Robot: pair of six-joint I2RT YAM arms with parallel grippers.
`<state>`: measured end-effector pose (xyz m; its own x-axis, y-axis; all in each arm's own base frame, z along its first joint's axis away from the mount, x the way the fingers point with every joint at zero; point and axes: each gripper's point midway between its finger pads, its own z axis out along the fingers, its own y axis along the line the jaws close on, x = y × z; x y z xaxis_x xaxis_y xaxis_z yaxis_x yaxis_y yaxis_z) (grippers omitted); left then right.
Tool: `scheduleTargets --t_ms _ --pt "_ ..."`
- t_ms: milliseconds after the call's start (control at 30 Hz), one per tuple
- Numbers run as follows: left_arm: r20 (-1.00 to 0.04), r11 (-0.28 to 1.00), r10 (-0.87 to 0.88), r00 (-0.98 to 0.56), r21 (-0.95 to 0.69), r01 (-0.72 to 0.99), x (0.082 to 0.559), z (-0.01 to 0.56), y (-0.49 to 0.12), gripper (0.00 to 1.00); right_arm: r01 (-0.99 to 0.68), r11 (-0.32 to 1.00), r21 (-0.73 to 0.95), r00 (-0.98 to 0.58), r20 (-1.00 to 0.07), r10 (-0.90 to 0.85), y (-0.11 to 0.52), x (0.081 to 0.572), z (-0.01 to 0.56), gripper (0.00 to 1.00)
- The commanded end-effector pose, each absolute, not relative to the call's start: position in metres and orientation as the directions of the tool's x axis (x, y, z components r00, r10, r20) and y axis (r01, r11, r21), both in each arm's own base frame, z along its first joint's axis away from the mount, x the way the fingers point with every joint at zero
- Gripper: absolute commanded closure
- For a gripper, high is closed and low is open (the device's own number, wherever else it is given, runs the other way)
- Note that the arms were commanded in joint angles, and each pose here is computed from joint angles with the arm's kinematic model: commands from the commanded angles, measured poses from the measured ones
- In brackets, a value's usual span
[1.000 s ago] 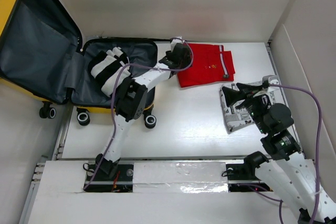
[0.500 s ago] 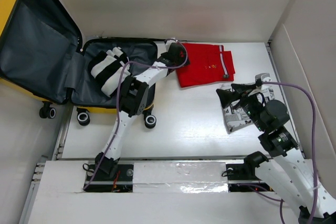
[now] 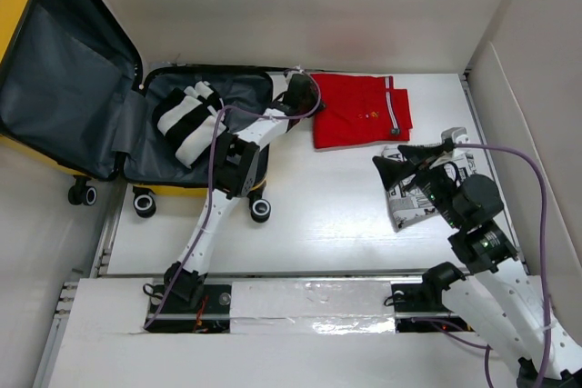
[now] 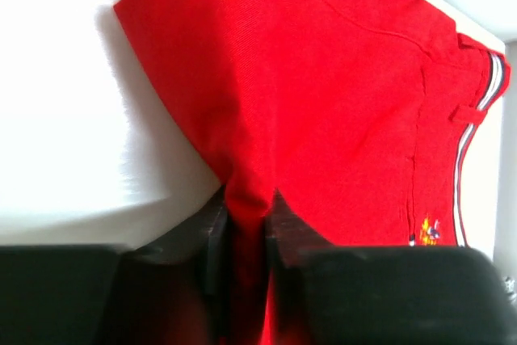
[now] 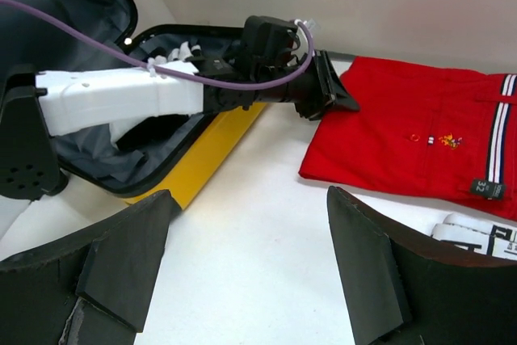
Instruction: Pack the luggage
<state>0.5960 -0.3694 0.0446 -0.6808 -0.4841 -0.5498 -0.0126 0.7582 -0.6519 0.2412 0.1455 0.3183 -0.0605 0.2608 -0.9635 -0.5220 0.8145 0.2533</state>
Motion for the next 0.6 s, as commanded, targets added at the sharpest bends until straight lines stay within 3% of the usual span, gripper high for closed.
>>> scheduleTargets --t_ms 0,67,333,567 --pt "-0.510 0.696 -0.493 -0.705 -0.717 0.032 0.585 0.038 -0.396 0.92 -0.559 0.798 0.223 0.019 -0.959 0.282 0.146 0.234 0.340 0.18" --pt "-0.556 0.702 -0.506 -0.659 -0.709 0.060 0.591 0.059 -0.392 1.00 -0.563 0.797 0.220 0.033 -0.957 0.288 0.144 0.230 0.344 0.18" --pt "-0.696 0.716 -0.408 -0.591 -0.646 0.265 0.585 0.132 -0.393 1.00 -0.584 0.780 0.225 0.024 -0.955 0.295 0.150 0.231 0.343 0.18" --pt "-0.814 0.691 -0.330 -0.477 -0.553 0.465 0.562 0.269 -0.375 1.00 -0.579 0.781 0.234 0.022 -0.953 0.302 0.150 0.233 0.341 0.18"
